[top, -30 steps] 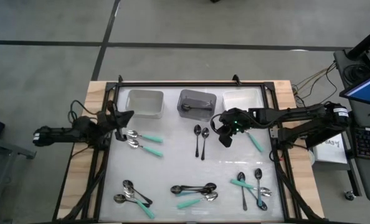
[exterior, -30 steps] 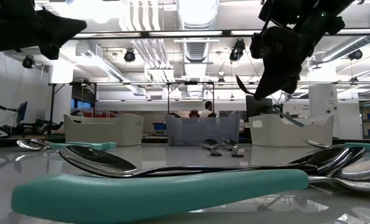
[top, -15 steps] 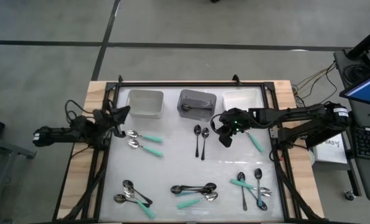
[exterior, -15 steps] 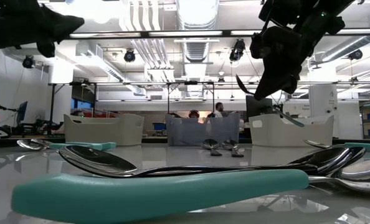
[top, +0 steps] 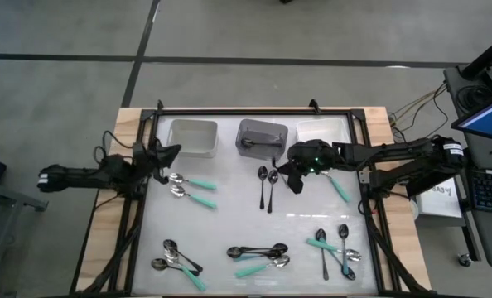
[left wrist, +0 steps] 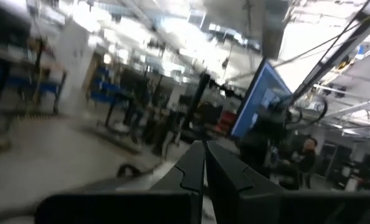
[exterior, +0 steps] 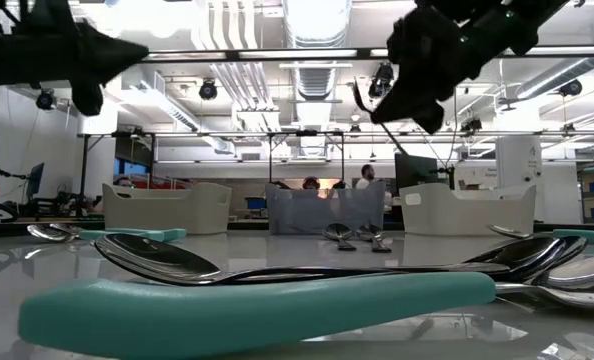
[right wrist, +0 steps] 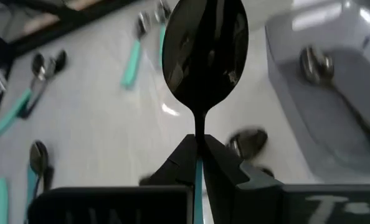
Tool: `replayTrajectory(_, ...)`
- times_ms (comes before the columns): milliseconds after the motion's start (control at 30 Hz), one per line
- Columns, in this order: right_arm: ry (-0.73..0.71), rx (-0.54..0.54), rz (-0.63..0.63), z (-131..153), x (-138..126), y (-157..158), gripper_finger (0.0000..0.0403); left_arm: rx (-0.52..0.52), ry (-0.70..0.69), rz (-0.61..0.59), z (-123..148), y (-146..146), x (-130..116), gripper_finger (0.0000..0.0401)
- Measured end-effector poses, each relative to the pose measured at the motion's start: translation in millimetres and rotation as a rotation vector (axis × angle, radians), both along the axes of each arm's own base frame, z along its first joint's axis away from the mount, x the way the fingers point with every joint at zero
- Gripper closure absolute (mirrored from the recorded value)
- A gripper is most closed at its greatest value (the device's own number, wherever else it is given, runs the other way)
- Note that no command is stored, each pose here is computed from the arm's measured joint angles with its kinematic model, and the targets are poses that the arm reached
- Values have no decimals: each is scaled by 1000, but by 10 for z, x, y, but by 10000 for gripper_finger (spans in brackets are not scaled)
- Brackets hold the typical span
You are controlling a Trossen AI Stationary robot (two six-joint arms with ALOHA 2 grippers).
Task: Sort silverware by color (type)
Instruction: Put the blue spoon into the gray bin
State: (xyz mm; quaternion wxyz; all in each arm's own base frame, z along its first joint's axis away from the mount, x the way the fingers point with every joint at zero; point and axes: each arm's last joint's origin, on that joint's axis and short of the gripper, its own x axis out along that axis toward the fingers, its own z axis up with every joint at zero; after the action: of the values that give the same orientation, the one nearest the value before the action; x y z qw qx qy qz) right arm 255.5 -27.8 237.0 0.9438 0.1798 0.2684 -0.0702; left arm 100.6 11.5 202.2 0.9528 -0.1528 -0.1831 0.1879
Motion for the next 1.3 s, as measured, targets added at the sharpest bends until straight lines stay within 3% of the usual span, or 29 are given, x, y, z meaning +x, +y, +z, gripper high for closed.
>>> replayTrajectory(233,-115,-46,17,99,54,-6,394,-105,135,41,-163,16,163,388)
replayTrajectory(533,-253,-172,17,224,116,-27,394,-102,142,29,-192,12,303,293)
replayTrajectory(700,-397,-273,-88,311,225,-73,394,-117,146,20,-223,9,368,252)
replayTrajectory(933,-465,-362,-363,152,451,-179,394,-129,125,-7,-248,3,454,250)
replayTrajectory(1100,-507,-338,-385,69,652,-215,394,-102,160,0,-303,3,518,258)
replayTrajectory(1300,-445,-345,-359,137,1007,-255,394,-7,256,19,-224,0,748,262)
